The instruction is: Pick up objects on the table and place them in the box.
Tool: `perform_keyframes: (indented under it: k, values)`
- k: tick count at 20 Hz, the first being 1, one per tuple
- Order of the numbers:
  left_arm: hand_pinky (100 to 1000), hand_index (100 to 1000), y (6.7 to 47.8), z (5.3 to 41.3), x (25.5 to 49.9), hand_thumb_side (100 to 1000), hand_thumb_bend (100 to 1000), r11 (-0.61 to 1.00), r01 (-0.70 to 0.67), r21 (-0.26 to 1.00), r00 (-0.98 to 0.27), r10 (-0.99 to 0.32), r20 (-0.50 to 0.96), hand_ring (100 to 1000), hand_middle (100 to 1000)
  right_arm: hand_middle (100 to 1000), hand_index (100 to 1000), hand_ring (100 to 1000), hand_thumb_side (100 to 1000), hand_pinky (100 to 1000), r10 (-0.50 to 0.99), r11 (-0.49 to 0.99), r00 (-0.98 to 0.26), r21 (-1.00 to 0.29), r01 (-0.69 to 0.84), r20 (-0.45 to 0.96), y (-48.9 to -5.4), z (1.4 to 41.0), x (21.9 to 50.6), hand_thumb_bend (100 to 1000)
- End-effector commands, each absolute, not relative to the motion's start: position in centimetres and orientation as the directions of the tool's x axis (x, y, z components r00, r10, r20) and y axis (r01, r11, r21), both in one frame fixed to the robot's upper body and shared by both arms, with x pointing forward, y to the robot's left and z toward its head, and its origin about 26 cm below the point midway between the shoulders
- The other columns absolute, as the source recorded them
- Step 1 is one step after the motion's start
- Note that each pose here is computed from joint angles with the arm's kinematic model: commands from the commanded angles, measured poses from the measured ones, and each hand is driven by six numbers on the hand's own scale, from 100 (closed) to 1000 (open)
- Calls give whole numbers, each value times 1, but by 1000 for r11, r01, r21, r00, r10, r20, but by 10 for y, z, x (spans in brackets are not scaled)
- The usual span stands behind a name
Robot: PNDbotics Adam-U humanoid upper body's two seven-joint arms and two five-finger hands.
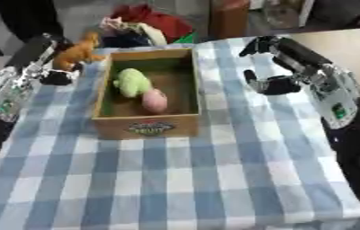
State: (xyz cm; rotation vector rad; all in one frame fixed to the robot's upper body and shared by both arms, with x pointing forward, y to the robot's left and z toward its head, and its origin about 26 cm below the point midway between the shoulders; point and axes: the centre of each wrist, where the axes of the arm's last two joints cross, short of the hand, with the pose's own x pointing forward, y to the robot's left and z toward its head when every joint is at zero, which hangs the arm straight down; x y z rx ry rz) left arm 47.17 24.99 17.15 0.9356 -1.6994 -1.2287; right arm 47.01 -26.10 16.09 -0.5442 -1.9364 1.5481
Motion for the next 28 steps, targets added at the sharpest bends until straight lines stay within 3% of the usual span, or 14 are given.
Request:
perform_keyframes:
  k: [1, 9, 12, 14, 15, 16, 17, 18, 20, 22, 26, 28]
  values:
    - [665, 509, 224, 197, 471, 168, 100, 243, -114, 963, -482, -861, 161, 312, 212, 752, 797, 792, 215, 796, 643, 231, -746, -973, -26, 173, -261, 172, 472, 100]
    - [676, 545, 191, 182, 472, 173, 100, 189, -31, 982, -561, -816, 139, 359, 261, 751, 798, 792, 216, 796, 635, 232, -752, -972, -31, 175, -258, 171, 472, 100]
    - [714, 686, 190, 171, 473, 180, 124, 183, 32, 983, -568, -806, 169, 532, 485, 754, 799, 794, 221, 798, 635, 225, -752, -974, -36, 175, -258, 170, 472, 100]
    - [750, 758, 191, 166, 474, 206, 188, 174, 79, 982, -573, -798, 188, 652, 640, 756, 800, 795, 224, 799, 634, 218, -755, -975, -38, 171, -258, 170, 472, 100]
    - [761, 771, 191, 164, 474, 240, 195, 172, 102, 980, -574, -794, 199, 676, 671, 756, 800, 795, 224, 799, 633, 215, -755, -976, -39, 170, -257, 170, 472, 100]
    - [817, 848, 192, 162, 474, 416, 247, 174, 121, 977, -573, -791, 212, 760, 778, 755, 801, 794, 223, 798, 633, 215, -755, -976, -40, 170, -258, 169, 472, 100]
    - [832, 862, 193, 162, 475, 461, 264, 180, 132, 975, -572, -790, 223, 776, 796, 755, 801, 794, 223, 798, 634, 216, -754, -976, -41, 172, -258, 169, 472, 100]
    - [861, 907, 195, 162, 474, 633, 281, 188, 137, 972, -569, -788, 233, 812, 843, 754, 801, 794, 221, 797, 635, 217, -753, -975, -41, 173, -258, 169, 472, 100]
    - [888, 946, 198, 162, 474, 792, 298, 221, 143, 965, -562, -784, 263, 844, 880, 754, 801, 794, 220, 797, 638, 221, -750, -975, -39, 175, -260, 169, 472, 100]
    - [894, 956, 201, 165, 473, 863, 252, 272, 135, 953, -554, -776, 300, 850, 885, 754, 801, 794, 220, 797, 642, 223, -746, -974, -38, 176, -261, 169, 472, 100]
    - [864, 900, 212, 177, 465, 836, 149, 443, 71, 894, -524, -746, 412, 795, 814, 754, 801, 794, 219, 797, 649, 223, -739, -974, -41, 180, -264, 167, 471, 100]
    - [826, 830, 224, 187, 456, 730, 100, 547, 29, 837, -513, -710, 482, 711, 724, 754, 802, 794, 219, 797, 655, 225, -734, -974, -40, 181, -267, 166, 471, 100]
